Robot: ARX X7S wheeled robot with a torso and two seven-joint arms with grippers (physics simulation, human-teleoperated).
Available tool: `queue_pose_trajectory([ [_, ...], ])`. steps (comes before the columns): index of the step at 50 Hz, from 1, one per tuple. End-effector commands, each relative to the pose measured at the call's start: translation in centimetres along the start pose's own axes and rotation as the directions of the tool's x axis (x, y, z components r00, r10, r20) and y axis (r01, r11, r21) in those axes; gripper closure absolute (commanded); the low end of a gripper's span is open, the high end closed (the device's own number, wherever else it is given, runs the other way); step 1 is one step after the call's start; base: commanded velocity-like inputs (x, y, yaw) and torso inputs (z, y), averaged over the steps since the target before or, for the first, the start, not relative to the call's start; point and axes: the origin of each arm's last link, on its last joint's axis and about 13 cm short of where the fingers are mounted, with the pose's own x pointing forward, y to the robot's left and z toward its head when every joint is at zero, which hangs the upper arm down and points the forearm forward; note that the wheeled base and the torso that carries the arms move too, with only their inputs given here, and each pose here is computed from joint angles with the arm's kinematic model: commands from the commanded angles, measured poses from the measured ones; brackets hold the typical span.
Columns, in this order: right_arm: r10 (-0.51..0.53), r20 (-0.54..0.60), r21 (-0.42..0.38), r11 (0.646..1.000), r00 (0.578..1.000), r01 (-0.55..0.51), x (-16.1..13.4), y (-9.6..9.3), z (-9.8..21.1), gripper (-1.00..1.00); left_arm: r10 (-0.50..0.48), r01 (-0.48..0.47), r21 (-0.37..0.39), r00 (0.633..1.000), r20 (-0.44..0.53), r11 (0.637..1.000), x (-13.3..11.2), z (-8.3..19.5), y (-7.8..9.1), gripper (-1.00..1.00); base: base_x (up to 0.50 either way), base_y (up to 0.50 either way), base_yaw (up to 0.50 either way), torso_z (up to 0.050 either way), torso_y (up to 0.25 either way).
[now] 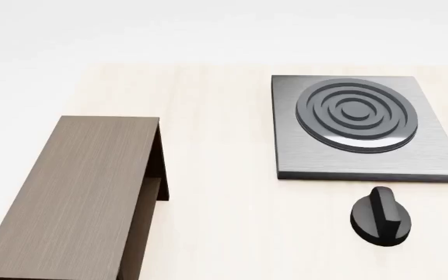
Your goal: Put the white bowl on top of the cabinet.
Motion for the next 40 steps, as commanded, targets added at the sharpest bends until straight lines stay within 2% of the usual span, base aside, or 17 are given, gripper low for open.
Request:
queue_pose_trajectory([
  [1,-0.020,-0.032,0.002,1.000,0.999,0.020,0.9,0.1,0.3,-1.00,-0.001,0.001,0.003,1.000,0.000,1.000,0.0,-0.1,0.0,-1.00,0.00,0.00,0.00,0.000,0.000],
  [28,-0.029,-0.195,0.019,0.999,0.980,0.034,2.9,-0.3,-0.9,-1.00,-0.003,0.003,0.010,1.000,0.001,1.000,0.0,-0.1,-0.1,-1.00,0.00,0.00,0.00,0.000,0.000],
  [40,-0.048,-0.220,0.041,0.997,0.974,0.058,3.3,-0.7,-1.5,-1.00,-0.003,0.003,0.011,1.000,0.000,1.000,0.0,-0.2,-0.2,-1.00,0.00,0.00,0.00,0.000,0.000],
])
